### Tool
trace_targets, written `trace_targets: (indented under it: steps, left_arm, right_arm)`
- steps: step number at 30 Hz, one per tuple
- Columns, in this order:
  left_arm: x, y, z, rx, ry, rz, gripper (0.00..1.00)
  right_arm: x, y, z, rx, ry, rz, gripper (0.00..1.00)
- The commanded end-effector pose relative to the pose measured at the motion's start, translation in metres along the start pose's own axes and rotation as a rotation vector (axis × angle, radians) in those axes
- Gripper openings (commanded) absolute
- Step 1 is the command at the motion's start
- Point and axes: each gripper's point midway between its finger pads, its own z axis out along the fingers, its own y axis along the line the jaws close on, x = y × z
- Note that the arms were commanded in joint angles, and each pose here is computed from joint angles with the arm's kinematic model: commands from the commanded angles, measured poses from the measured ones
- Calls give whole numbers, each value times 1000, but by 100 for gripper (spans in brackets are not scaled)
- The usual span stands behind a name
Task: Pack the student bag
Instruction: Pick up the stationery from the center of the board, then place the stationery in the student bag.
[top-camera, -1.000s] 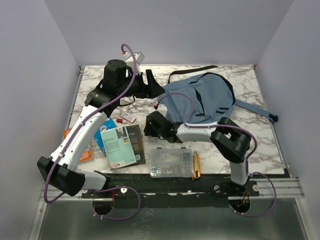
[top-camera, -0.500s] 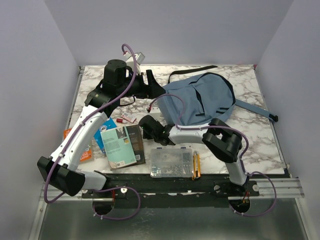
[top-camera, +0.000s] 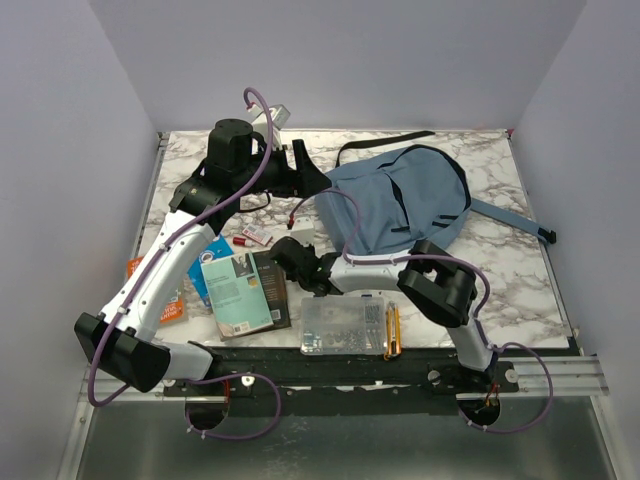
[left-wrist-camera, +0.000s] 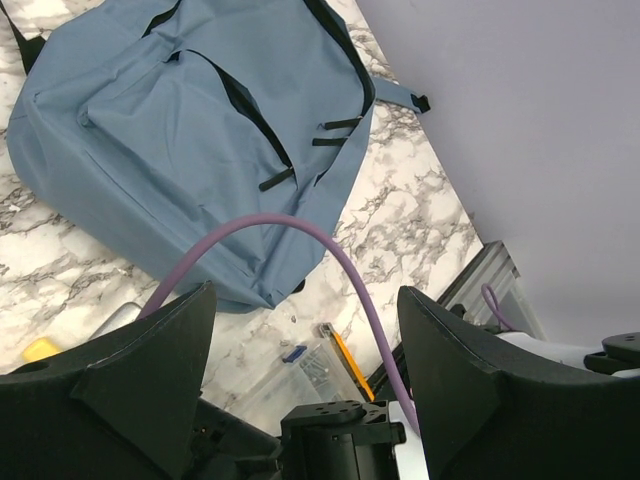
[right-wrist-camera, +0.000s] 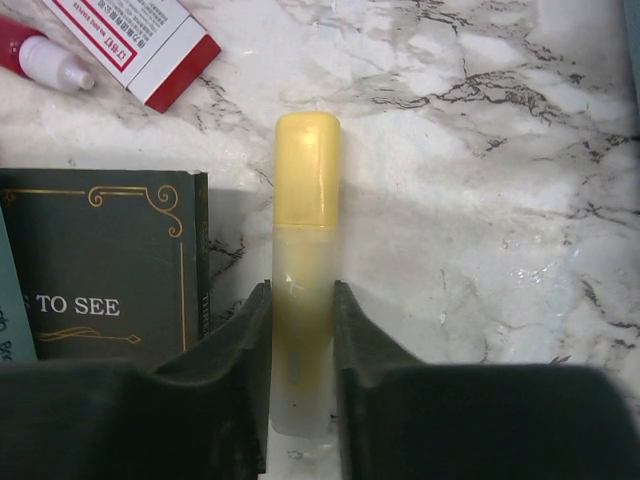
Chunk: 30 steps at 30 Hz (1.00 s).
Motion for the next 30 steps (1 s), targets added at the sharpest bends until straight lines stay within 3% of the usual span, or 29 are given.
trace_targets:
  steps: [1,4,10,18,25,30]
  left_arm:
    - [0,-1,0,21,-3,-6,75]
    - [-1,0,0,17,-5,-10,75]
    - [-6,6,-2,6,-16,-8,75]
    - [-21,27,-14,-71,-60,-1,75]
    - [-9,37,4,-48,7,-52,75]
    - [9,41,26,7,95,-124,75]
  right_arm:
    - [30,-13,10,42,54,-83,14]
    - [20,-10,7,19,18,-84,1]
    - [-21,-6,-11,-29,-91,-95,1]
    - [-93,-23,-68,-90,-210,-22,1]
    - [-144,-107,-102,46,-268,-32,1]
    - [-152,-192,-94,111,-166,36,1]
